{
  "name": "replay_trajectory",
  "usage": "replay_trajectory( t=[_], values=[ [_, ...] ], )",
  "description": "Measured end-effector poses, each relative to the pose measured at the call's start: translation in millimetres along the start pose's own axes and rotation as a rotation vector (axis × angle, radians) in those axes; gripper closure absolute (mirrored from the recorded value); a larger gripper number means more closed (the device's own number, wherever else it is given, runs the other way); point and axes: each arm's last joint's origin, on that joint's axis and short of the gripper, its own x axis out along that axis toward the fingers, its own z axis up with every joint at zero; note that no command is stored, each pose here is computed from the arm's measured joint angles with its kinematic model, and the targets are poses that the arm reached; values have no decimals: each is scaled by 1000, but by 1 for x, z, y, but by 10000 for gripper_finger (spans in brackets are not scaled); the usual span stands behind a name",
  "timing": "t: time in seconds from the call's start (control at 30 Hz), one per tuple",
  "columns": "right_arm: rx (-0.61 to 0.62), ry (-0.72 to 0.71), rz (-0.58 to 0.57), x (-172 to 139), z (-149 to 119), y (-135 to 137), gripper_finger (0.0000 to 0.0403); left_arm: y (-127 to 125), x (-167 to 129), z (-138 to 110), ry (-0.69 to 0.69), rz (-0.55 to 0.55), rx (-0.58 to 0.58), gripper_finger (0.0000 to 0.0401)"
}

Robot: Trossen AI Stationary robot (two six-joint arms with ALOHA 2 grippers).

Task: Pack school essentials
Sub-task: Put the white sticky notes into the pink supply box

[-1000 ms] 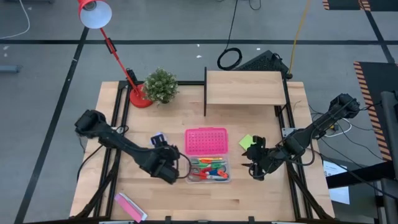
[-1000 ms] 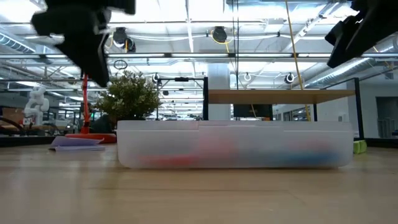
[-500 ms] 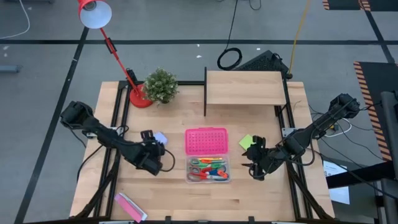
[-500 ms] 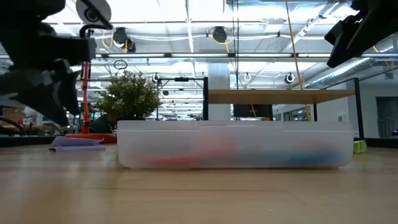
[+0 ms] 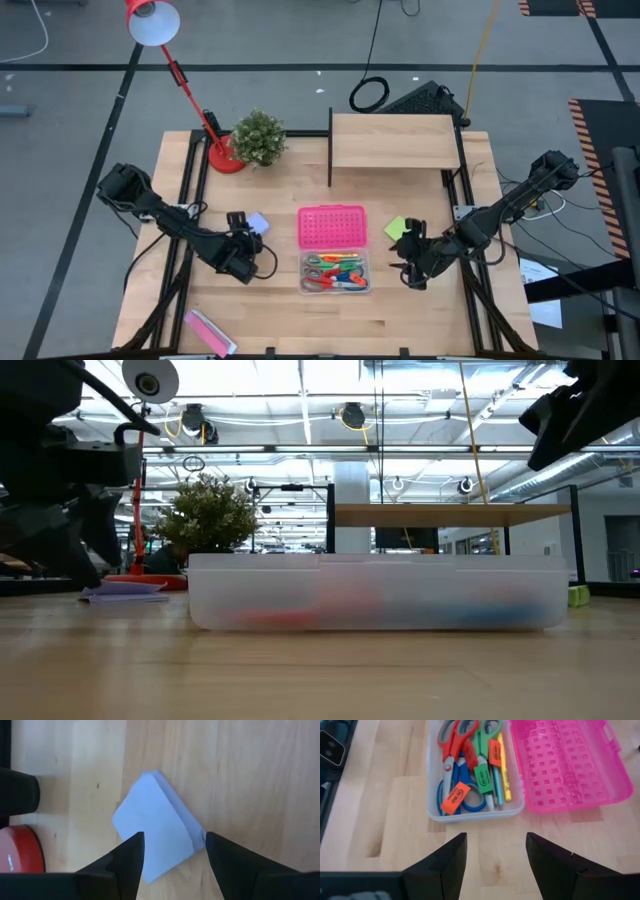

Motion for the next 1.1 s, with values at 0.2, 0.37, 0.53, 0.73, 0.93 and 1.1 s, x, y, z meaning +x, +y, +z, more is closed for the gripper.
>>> replay_trajectory(
  t=[0.2,0.37,0.53,0.73,0.93,1.1],
  values=[
    [-10,-4,0,-1,0,0,204,1,0,-2,19,7,14,213],
    [35,-4,1,-1,0,0,204,1,5,-8,29,2,33,229],
    [59,-3,2,-1,0,0,204,1,7,-10,29,7,36,244],
    [59,-3,2,-1,0,0,204,0,6,-9,6,22,-27,299],
    [59,-4,2,-1,0,0,204,-2,5,-10,-7,26,-24,385],
    [58,-4,2,-1,0,0,204,-1,3,-8,2,32,-15,392]
  ],
)
